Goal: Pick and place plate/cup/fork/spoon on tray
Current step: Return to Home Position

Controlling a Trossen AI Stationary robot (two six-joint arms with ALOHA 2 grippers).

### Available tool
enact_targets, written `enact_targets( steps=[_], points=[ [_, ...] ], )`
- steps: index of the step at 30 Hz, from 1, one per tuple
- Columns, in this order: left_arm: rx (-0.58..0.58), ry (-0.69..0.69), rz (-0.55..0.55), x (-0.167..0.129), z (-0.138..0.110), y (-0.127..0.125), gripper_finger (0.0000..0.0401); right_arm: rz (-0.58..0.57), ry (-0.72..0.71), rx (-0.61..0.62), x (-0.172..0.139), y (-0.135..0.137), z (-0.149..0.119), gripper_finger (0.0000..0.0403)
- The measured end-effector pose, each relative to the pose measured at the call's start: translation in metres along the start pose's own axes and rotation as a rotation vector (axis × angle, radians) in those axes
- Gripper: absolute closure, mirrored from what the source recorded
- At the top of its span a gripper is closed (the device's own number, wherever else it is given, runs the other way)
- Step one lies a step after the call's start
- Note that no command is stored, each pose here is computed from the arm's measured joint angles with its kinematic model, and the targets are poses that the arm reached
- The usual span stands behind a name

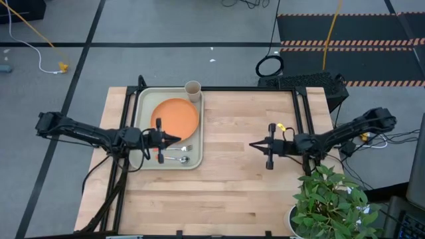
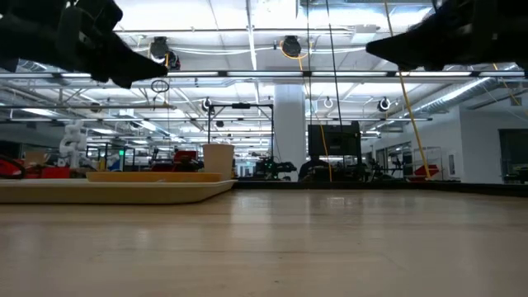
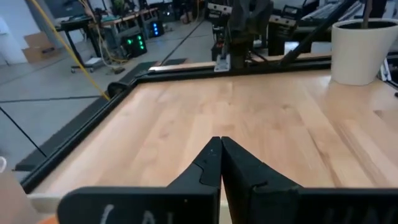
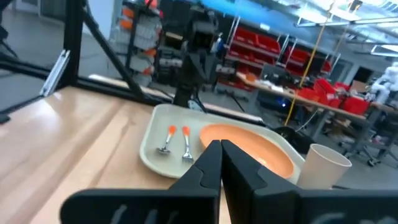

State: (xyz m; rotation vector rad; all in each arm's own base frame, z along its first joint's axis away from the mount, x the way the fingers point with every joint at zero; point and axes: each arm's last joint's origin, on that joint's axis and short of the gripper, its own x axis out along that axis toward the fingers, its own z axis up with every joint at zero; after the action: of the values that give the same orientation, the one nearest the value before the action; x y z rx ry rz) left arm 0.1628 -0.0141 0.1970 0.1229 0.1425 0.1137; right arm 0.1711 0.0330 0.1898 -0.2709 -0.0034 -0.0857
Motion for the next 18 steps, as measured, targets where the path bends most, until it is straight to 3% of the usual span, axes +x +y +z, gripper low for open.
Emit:
enact_targets(
  steps=[8,18],
  points=[
    [-0.068,-0.036,-0.008,-0.005,-0.021,-0.002,0.0398,0.05,-0.089,0.047,-0.024,-0.001,-0.017,0.0403],
    [-0.081,-0.057,-0.05,-0.008,-0.019,-0.007,0.0397,0.011,-0.221,0.084,-0.042,-0.012,-0.002,0.0403]
  ],
)
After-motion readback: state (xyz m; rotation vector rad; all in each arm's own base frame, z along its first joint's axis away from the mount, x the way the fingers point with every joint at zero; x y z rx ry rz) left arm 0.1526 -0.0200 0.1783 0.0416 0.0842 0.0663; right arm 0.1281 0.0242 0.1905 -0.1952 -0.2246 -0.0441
